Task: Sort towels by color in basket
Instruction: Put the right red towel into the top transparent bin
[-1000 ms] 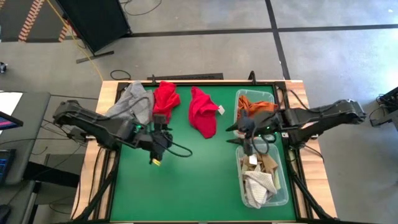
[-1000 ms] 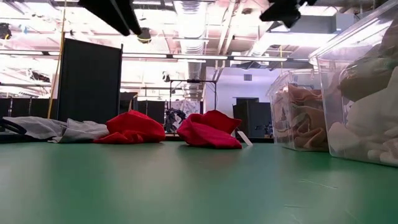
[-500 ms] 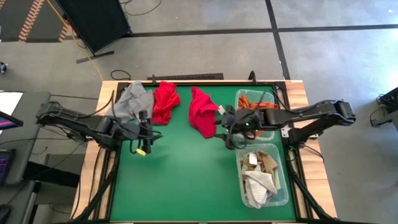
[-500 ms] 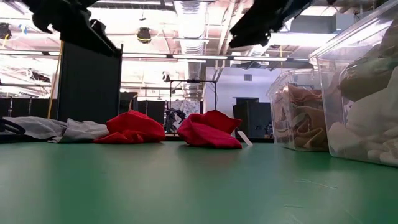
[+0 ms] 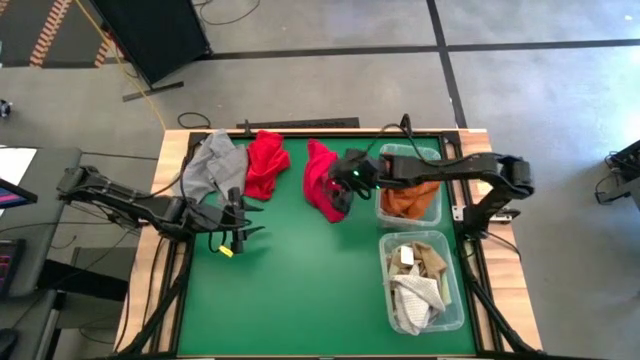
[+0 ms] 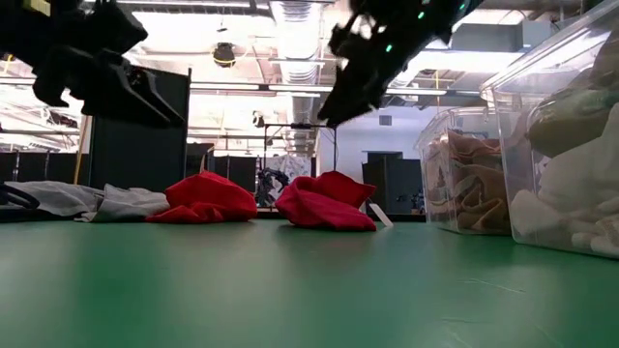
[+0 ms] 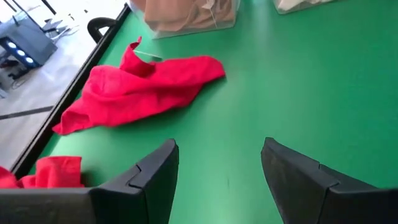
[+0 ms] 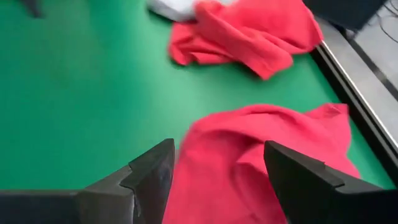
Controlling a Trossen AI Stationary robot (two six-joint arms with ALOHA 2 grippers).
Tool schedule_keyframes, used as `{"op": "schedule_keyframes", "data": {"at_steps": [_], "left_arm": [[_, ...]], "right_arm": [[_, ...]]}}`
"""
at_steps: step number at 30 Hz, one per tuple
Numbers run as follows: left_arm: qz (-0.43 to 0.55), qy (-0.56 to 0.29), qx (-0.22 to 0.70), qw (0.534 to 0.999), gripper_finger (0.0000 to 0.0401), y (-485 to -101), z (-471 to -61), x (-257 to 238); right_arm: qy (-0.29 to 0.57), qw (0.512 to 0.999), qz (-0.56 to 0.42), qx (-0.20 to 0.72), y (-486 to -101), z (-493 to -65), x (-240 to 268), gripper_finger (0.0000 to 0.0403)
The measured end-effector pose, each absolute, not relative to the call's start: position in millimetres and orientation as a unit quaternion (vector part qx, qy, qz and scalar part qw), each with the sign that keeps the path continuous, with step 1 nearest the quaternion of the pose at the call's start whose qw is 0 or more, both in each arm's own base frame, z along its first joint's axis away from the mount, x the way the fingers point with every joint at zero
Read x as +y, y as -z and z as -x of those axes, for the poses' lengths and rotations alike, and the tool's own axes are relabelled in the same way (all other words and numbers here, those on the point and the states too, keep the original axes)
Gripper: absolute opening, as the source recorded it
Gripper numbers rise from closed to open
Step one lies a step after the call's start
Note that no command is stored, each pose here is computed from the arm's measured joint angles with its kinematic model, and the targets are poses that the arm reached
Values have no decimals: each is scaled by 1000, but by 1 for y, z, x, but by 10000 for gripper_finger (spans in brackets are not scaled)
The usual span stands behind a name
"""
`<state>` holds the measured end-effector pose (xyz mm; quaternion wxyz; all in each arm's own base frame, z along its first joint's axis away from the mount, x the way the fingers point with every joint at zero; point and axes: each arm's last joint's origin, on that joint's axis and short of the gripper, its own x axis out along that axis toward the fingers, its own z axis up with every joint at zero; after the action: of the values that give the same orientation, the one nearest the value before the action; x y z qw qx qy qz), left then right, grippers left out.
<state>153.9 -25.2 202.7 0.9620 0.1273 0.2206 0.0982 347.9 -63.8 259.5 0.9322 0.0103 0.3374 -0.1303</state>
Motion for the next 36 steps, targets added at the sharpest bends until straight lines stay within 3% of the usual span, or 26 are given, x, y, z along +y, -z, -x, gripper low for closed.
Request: {"op": "schedule_keyframes", "data": {"at_steps": [6, 17, 30, 33, 36], "left_arm": [[-129, -97, 221, 962, 217, -190, -152, -25], [-51, -99, 201, 973, 217, -168, -148, -24], [20, -101, 184, 977, 217, -161, -146, -25], [25, -102, 181, 978, 217, -161, -146, -25], [32, -102, 174, 979, 217, -163, -147, -25]], "right_arm": [[135, 920, -3, 367, -237, -364, -89, 289], [162, 891, -21, 424, -187, -391, -127, 396], [147, 848, -46, 508, -135, -392, -141, 377], [148, 842, -65, 515, -124, -393, -142, 346], [148, 836, -71, 523, -115, -395, -140, 291]]}}
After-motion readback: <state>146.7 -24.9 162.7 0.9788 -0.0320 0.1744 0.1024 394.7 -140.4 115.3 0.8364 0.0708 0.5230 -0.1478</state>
